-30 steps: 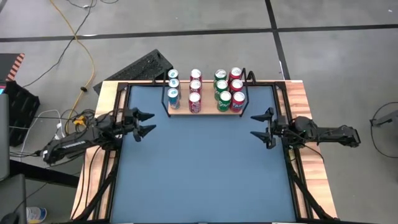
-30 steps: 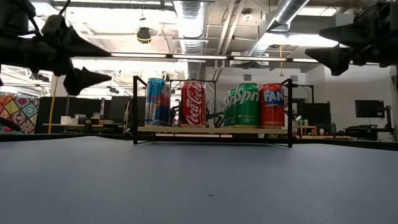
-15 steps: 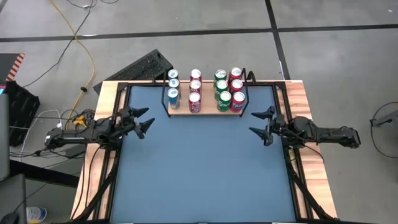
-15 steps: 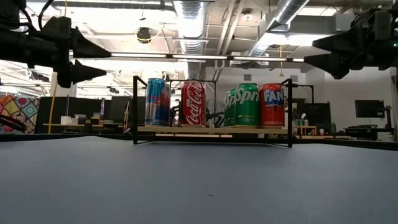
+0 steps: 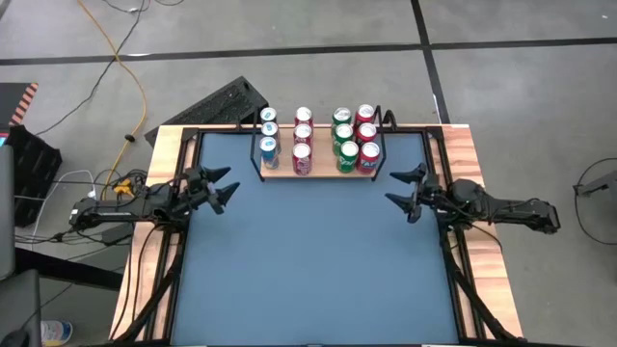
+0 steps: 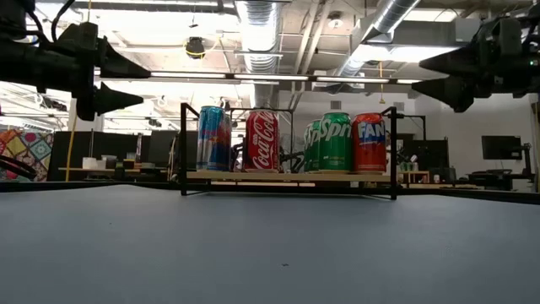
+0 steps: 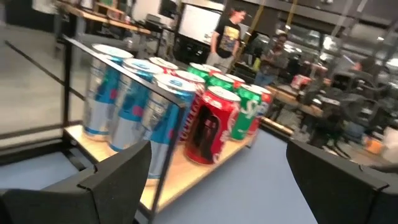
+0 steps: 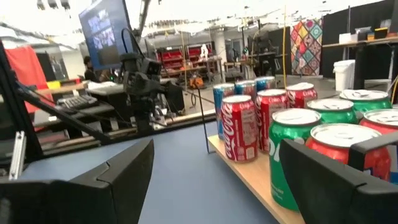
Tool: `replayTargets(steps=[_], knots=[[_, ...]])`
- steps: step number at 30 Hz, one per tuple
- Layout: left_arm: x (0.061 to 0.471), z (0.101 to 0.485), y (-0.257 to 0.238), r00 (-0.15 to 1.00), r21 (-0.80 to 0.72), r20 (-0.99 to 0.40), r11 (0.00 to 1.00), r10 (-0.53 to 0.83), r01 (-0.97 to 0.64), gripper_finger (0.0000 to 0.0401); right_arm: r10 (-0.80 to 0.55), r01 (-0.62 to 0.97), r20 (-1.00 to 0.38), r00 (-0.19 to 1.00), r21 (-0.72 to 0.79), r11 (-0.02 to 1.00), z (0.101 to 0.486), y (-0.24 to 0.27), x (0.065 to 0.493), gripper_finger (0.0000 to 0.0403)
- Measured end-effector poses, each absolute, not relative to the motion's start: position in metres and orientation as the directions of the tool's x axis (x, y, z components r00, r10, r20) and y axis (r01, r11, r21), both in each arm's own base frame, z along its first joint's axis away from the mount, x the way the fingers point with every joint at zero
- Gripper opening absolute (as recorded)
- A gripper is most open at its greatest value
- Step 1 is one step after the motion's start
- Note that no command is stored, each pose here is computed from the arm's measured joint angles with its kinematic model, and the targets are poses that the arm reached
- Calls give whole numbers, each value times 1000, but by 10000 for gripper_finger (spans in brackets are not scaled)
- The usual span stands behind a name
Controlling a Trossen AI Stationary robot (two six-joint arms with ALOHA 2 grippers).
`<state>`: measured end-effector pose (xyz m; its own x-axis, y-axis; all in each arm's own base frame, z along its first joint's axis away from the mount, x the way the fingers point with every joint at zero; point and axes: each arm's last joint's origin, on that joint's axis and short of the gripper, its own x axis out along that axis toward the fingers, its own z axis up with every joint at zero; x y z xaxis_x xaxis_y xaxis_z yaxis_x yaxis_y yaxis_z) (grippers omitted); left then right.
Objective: Place canned beverage on shelf
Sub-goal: Return to Home Position
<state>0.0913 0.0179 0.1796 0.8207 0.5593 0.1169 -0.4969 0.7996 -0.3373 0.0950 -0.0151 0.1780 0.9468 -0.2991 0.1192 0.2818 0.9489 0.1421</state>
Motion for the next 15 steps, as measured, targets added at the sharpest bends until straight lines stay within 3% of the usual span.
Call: replayTargets(steps=[5, 15], knots=[[90, 182, 20, 773, -384, 130, 751, 620, -537, 359, -298, 277, 140, 944, 152, 949, 180, -15, 95, 338], [90, 182, 19, 801, -523, 132, 727, 585, -445, 359, -297, 275, 146, 944, 153, 949, 181, -15, 95, 338]])
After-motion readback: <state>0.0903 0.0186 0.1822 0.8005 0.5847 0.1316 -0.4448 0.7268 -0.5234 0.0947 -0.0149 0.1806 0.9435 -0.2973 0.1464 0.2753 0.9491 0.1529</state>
